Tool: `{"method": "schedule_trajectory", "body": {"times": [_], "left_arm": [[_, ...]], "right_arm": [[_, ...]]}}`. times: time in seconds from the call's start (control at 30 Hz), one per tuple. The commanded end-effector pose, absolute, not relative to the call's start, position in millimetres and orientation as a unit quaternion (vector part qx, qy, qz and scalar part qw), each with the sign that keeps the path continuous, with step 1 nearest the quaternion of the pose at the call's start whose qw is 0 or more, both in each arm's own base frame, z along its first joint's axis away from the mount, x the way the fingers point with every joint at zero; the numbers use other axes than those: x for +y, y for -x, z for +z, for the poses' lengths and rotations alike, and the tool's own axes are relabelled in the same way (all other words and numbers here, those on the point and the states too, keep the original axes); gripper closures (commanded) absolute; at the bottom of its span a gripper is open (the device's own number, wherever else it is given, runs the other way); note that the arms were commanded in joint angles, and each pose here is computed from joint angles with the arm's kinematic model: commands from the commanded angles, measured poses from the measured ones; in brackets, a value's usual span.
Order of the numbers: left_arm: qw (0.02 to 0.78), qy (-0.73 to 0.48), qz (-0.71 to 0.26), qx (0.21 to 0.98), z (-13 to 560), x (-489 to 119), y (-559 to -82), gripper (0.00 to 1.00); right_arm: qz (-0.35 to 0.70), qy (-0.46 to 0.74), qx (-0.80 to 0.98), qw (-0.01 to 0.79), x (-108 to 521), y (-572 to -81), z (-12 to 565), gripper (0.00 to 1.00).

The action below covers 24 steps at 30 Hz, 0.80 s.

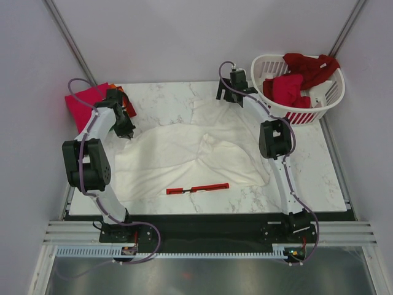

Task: Fold and stack the t-shirts
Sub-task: Fold the tshirt

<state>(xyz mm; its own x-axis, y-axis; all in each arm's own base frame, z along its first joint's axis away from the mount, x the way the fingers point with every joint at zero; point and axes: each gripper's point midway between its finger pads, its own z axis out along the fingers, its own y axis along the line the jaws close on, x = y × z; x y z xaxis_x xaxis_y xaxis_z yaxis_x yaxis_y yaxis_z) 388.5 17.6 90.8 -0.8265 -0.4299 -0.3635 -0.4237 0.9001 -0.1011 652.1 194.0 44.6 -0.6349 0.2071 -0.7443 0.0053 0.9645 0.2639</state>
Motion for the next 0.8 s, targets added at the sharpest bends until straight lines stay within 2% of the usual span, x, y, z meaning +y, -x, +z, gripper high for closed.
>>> {"method": "schedule_trajectory", "body": {"times": [0.0,0.13,0.23,0.27,0.33,0.37,0.43,0.47,0.53,0.77], "left_arm": [[0.221,0.206,-0.024,0.953,113.6,7.6,-388.4,0.94],[0.221,0.204,-0.028,0.953,113.9,4.7,-388.1,0.94],[0.222,0.203,-0.029,0.953,114.5,3.4,-388.1,0.94],[0.224,0.203,-0.028,0.953,115.1,3.7,-388.5,0.94],[0.220,0.204,-0.025,0.954,113.2,4.5,-387.7,0.94],[0.220,0.204,-0.024,0.954,113.1,4.8,-387.7,0.94],[0.220,0.204,-0.024,0.954,112.6,5.0,-387.3,0.94],[0.219,0.205,-0.023,0.954,112.0,5.9,-387.7,0.94],[0.217,0.205,-0.021,0.954,110.3,6.2,-387.7,0.94],[0.218,0.207,-0.016,0.954,109.8,8.3,-387.6,0.94]], "right_arm": [[0.149,-0.060,0.873,0.461,206.9,-672.6,57.3,0.06],[0.164,-0.060,0.881,0.440,218.7,-667.2,31.8,0.17],[0.168,-0.063,0.885,0.430,226.7,-661.7,18.9,0.30],[0.169,-0.063,0.884,0.431,228.1,-662.1,16.5,0.40],[0.171,-0.066,0.885,0.429,229.4,-661.8,10.4,0.53],[0.173,-0.067,0.883,0.430,230.2,-662.8,10.1,0.64],[0.173,-0.065,0.883,0.432,231.5,-663.7,6.8,0.76],[0.172,-0.065,0.881,0.435,230.2,-665.3,6.7,0.90],[0.174,-0.067,0.879,0.438,228.8,-667.0,6.6,1.00],[0.224,-0.044,0.855,0.466,243.1,-674.5,41.3,1.00]]}}
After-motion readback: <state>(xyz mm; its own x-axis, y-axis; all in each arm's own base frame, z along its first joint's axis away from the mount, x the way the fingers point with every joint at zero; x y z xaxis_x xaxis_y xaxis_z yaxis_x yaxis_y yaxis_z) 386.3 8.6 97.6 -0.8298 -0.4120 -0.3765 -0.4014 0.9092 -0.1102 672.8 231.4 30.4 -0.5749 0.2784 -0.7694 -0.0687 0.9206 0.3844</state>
